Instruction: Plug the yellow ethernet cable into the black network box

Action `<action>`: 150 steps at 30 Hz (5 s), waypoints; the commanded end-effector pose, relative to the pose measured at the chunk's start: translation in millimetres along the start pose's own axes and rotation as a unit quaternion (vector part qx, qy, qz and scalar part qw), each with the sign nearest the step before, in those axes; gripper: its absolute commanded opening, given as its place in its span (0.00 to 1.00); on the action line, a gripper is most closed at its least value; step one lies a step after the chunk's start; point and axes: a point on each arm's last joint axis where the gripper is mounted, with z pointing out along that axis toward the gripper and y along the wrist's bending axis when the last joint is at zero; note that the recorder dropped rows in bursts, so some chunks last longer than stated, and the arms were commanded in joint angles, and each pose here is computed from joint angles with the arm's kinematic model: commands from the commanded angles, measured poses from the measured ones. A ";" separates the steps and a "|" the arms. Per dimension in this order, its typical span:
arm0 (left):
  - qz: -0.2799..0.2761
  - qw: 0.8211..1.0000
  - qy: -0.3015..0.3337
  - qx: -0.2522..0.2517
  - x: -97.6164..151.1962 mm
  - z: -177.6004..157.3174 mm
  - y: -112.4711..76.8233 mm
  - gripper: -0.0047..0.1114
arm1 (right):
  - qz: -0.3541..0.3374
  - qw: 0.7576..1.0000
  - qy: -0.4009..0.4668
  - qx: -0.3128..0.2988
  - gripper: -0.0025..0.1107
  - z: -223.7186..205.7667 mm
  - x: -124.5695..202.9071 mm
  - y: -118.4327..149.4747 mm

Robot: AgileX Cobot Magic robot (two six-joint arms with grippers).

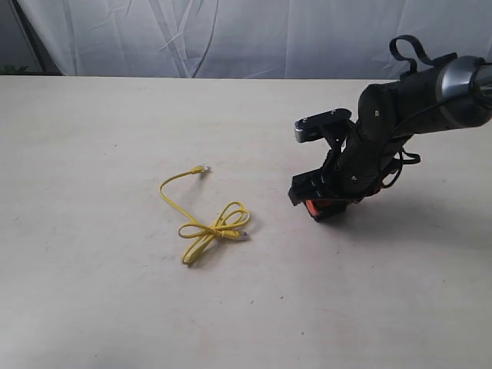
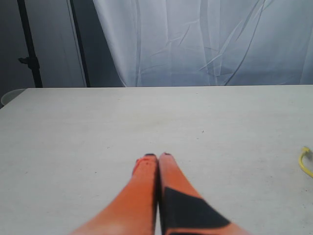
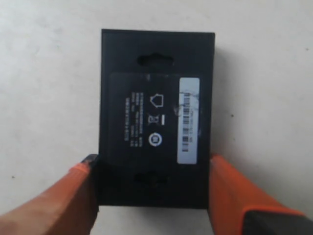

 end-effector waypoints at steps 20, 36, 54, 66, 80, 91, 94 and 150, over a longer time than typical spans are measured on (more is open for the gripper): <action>-0.002 1.000 -0.006 0.000 0.2 0.0 0.0 0.04 | 0.011 1.000 0.013 -0.016 0.02 -32.0 6.7 4.9; -0.002 1.000 -0.006 0.000 0.2 0.0 0.0 0.04 | 0.092 0.995 0.041 -0.027 0.02 -16.4 10.3 6.7; -0.002 1.000 -0.006 0.000 0.2 0.0 0.0 0.04 | 0.048 0.997 0.054 0.013 0.03 -10.2 13.1 -1.2; -0.002 1.000 -0.006 0.000 0.2 0.0 0.0 0.04 | -0.031 0.999 0.040 0.010 0.03 -9.9 10.5 -1.3; -0.002 1.000 -0.006 0.000 0.2 0.0 0.0 0.04 | -0.058 0.998 0.036 0.010 0.48 -9.9 9.6 -1.5; -0.002 1.000 -0.006 0.000 0.2 0.0 0.0 0.04 | -0.050 0.999 0.003 0.012 0.56 -37.0 4.3 0.0; -0.002 1.000 -0.006 0.000 0.2 0.0 0.0 0.04 | -0.051 0.998 -0.022 0.014 0.56 -63.1 3.3 0.6; 0.012 1.000 -0.006 -0.003 0.2 0.0 0.6 0.04 | 0.076 0.992 -0.061 -0.086 0.02 -49.6 1.9 -59.3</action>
